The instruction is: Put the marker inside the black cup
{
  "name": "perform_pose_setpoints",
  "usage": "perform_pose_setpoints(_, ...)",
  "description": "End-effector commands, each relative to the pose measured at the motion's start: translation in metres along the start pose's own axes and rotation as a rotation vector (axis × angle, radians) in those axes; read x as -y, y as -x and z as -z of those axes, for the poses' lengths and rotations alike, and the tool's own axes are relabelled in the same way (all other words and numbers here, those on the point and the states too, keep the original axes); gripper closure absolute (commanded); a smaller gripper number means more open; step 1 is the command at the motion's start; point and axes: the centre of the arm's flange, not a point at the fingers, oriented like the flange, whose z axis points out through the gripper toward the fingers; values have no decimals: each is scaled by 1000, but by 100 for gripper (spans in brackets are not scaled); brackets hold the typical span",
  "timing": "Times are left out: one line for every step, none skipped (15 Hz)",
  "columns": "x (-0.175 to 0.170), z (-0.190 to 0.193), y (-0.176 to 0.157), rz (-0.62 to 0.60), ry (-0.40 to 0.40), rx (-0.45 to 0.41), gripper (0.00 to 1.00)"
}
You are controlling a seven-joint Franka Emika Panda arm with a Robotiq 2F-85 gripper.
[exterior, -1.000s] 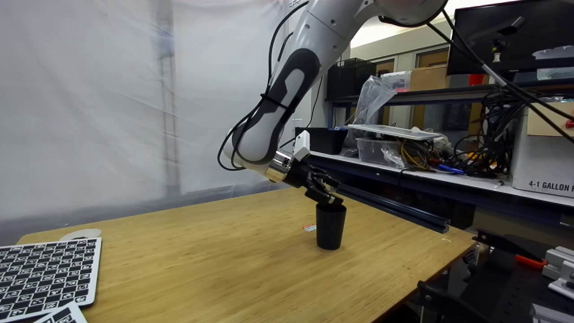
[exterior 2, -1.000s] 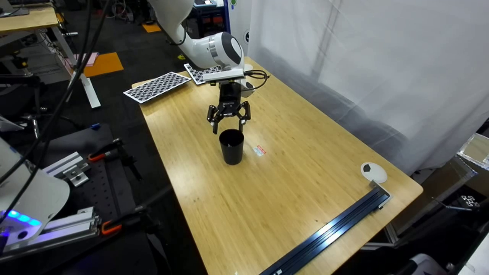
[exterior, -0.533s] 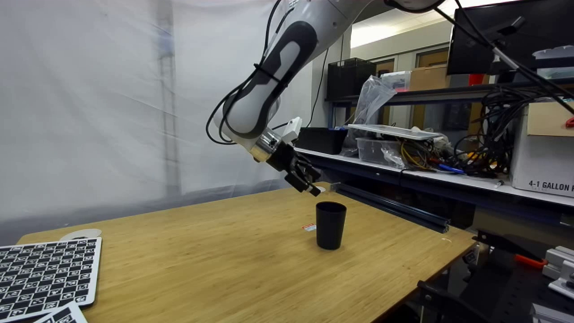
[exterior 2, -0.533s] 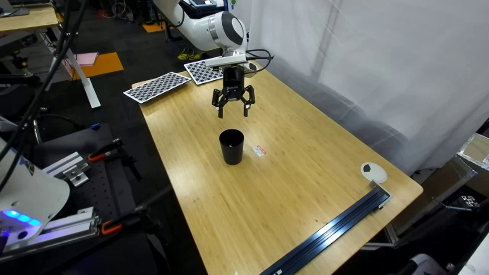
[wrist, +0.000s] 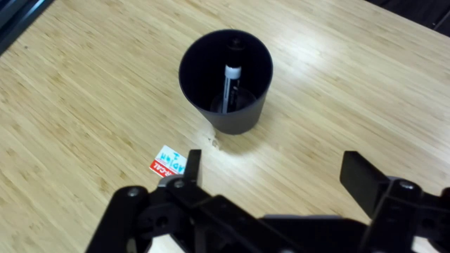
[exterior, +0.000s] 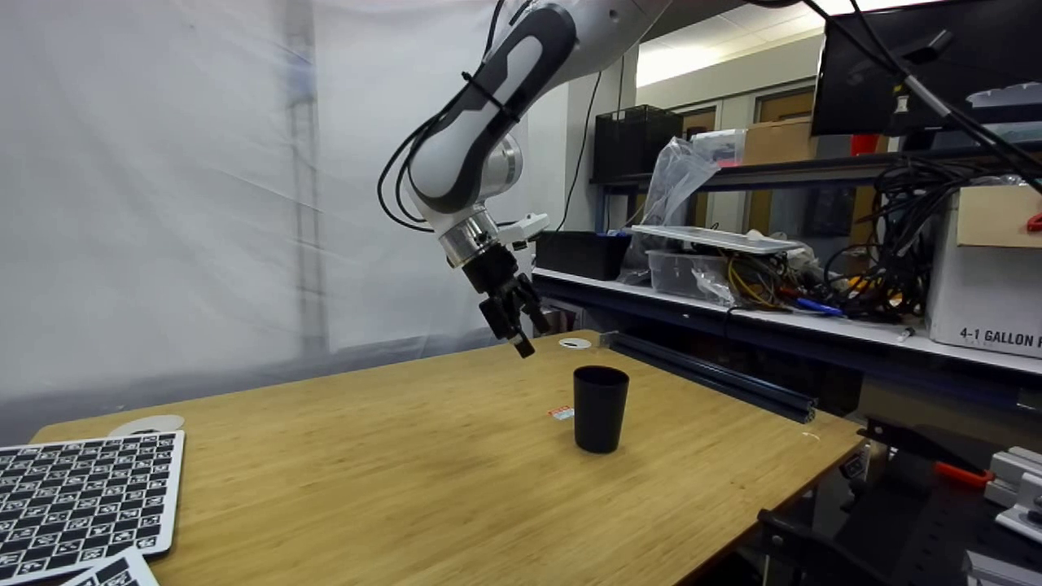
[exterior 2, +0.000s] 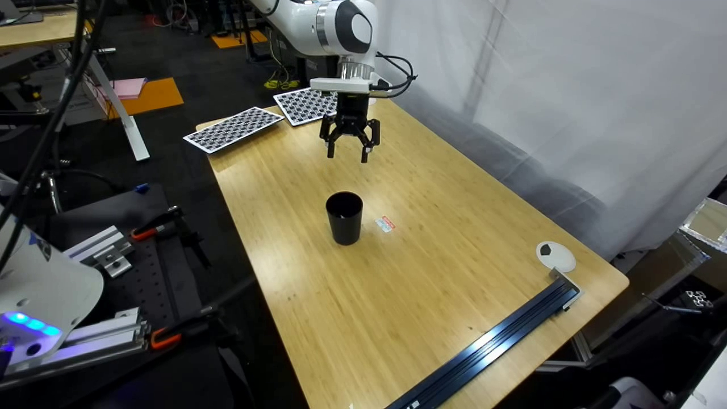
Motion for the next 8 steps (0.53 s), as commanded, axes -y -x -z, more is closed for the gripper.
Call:
perform_pose_setpoints(4,4,14,16,-104,-134,0)
perform_pose_setpoints(6,4,13,18,-125,-165,0)
perform_pose_setpoints(7,4,11,19,-147,-195,0)
perform_pose_setpoints(8,2,10,15,-165,-228,0)
perform_pose_setpoints(10,-1,9,9,-187,-265,0)
perform_pose_setpoints(11,-4,8,5,-204,-295,0)
perform_pose_setpoints(12,-8,6,4,-220,-321,0)
perform_pose_setpoints(13,-12,6,6,-233,-346,0)
